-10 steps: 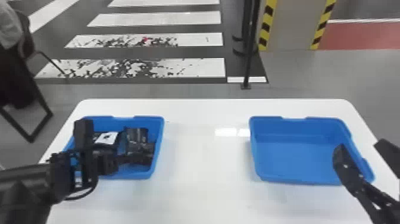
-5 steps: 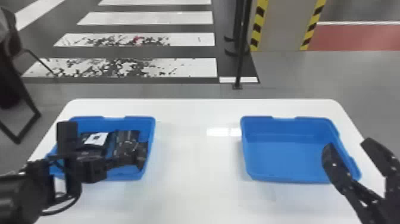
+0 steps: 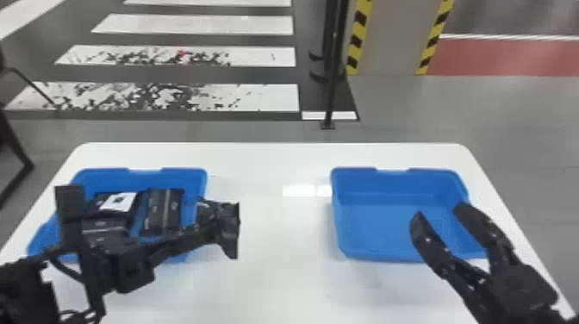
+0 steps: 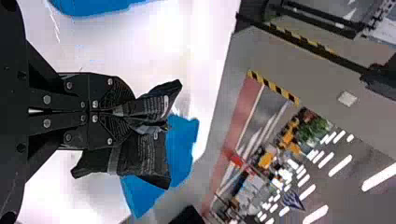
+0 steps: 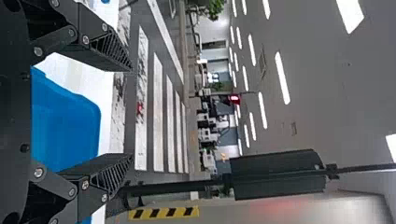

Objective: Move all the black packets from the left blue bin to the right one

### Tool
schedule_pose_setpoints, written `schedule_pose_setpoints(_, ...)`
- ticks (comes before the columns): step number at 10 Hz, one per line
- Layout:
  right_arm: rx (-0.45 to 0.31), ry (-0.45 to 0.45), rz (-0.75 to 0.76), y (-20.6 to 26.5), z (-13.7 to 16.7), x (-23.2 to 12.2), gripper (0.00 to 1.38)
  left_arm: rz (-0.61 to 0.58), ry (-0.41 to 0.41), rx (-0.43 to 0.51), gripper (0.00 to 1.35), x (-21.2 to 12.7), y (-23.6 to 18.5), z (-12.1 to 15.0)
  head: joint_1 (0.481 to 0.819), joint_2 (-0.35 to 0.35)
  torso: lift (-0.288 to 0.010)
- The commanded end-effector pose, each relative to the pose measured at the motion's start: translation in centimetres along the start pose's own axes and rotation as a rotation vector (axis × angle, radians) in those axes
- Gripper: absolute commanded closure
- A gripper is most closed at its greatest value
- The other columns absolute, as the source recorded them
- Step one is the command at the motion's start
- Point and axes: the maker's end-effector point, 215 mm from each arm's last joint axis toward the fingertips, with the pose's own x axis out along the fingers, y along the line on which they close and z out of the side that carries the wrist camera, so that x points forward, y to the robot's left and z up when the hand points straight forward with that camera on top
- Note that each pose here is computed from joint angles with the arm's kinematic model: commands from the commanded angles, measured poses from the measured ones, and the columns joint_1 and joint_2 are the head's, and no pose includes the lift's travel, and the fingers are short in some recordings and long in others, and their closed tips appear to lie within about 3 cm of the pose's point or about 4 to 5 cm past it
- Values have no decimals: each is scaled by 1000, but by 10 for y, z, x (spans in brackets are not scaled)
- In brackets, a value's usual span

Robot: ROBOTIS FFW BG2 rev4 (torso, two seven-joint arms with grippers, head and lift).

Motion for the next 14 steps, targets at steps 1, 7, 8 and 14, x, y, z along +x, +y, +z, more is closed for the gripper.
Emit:
schedule_pose_setpoints(1,84,51,54,16,-22,14,403,-73,-31,-1,1208,14,-27,8,695,-50,-121)
schedule_pose_setpoints(7,321,123,285,115,-26,37,398,-50,-44,83,1208,46,-24,35,695,34,-121)
schedule_pose_setpoints(8,336,134,313,125,-26,41,398,-75,-35,80,1208,54,-33,32,695,45,-121)
schedule_pose_setpoints(14,364,160,422,169,-25,57,401,-180,7,74,1208,85,-73,19,695,49,-121)
